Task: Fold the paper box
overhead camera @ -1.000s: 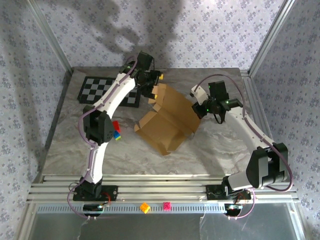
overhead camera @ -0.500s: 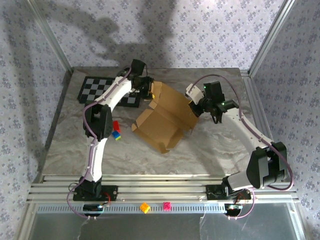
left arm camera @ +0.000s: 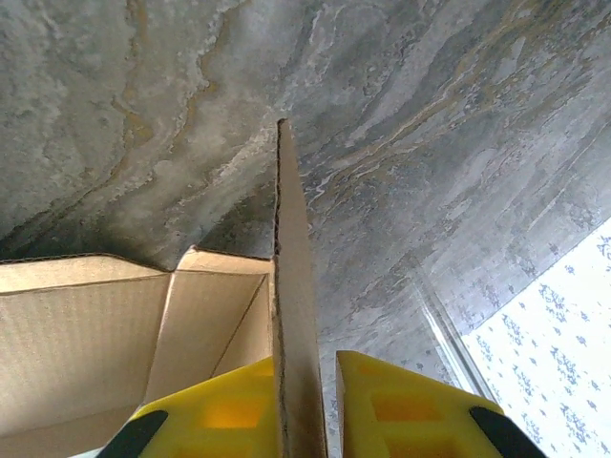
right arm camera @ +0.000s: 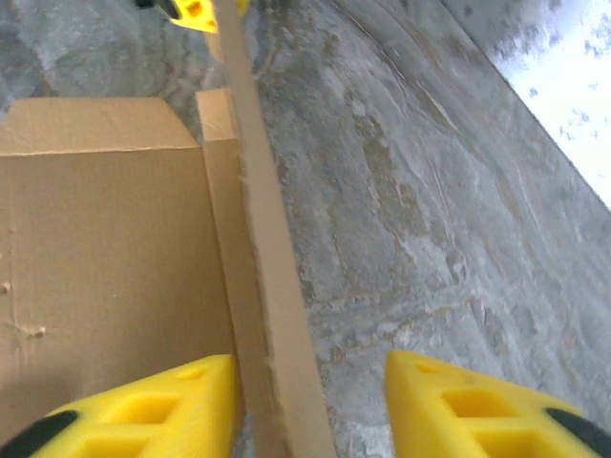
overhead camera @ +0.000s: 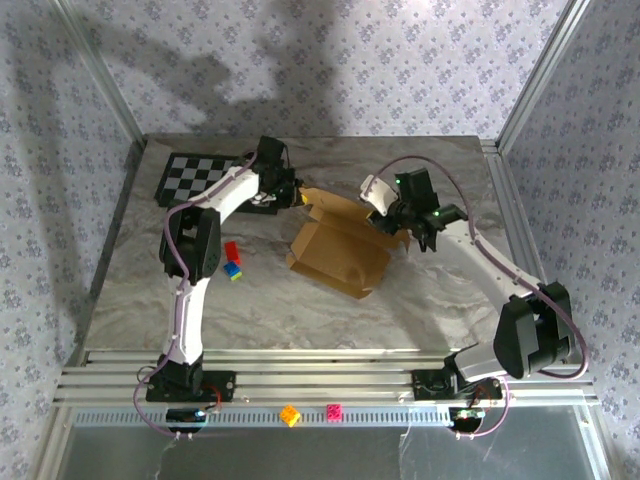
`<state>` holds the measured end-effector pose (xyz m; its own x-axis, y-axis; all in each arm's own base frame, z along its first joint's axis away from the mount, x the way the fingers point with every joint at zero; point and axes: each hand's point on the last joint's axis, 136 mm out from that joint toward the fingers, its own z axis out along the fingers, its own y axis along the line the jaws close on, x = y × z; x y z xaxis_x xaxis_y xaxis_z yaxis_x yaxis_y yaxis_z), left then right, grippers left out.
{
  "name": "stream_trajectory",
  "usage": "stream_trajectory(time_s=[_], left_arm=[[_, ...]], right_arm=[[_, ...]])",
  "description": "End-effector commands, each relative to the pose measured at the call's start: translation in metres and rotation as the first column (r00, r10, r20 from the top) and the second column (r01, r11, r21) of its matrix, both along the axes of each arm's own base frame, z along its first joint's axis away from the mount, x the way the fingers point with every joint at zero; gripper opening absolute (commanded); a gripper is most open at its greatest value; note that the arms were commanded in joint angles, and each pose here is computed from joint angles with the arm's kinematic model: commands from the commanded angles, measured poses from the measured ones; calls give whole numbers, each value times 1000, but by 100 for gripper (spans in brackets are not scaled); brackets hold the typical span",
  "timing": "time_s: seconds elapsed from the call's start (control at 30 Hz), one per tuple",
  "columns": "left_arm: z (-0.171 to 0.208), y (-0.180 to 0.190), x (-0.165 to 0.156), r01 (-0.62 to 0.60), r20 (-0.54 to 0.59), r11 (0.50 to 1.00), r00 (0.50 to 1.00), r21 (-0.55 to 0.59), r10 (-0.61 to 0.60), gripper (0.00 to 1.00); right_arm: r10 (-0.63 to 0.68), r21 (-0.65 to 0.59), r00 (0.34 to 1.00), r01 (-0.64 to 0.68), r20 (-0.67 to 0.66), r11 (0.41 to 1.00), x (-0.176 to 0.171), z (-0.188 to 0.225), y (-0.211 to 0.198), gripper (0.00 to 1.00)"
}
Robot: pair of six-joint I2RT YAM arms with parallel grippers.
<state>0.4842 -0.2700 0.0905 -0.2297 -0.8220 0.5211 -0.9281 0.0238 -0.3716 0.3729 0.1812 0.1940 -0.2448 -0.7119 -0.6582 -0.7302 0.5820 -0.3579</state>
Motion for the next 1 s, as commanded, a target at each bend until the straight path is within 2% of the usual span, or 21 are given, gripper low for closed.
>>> stream_trajectory(time_s=[0.0,0.1,0.13,0.47,0.53,0.67,0.7,0.73,0.83,0.9,0.97], left_arm=[[24,3,-11,4,-4,1000,1000,-8,-4,17],[28,6,-16,3,-19,1000,1000,12,-3,18],[29,6,-17,3,-19,1000,1000,15,-3,18],[32,6,-27,14,-34,1000,999,21,-13,18],[32,6,-30,22,-37,999,999,24,-21,18],[31,10,-39,38,-60,998,998,42,-35,20],[32,11,-40,40,-53,998,998,43,-37,23],[33,13,-41,42,-45,998,998,45,-40,32],[51,27,-36,69,53,994,996,87,-74,62],[72,45,-30,128,158,979,976,157,-153,70],[90,68,-30,189,220,948,944,254,-247,72]], right_arm=[[31,6,997,-32,68,999,0,29,14,50],[68,-19,997,-67,34,998,-4,19,27,51],[76,-19,995,-75,61,997,1,29,35,50],[70,-151,994,-57,83,987,25,4,55,41],[64,-173,992,-45,105,984,31,1,57,35],[56,-183,991,-33,125,983,39,2,59,15],[63,-182,991,-40,120,983,38,2,61,6],[72,-181,992,-52,106,982,36,1,61,0],[115,-145,992,-108,42,984,24,-2,64,0],[171,-67,984,-174,-41,983,8,2,67,0],[209,49,969,-204,-130,978,-5,16,68,0]])
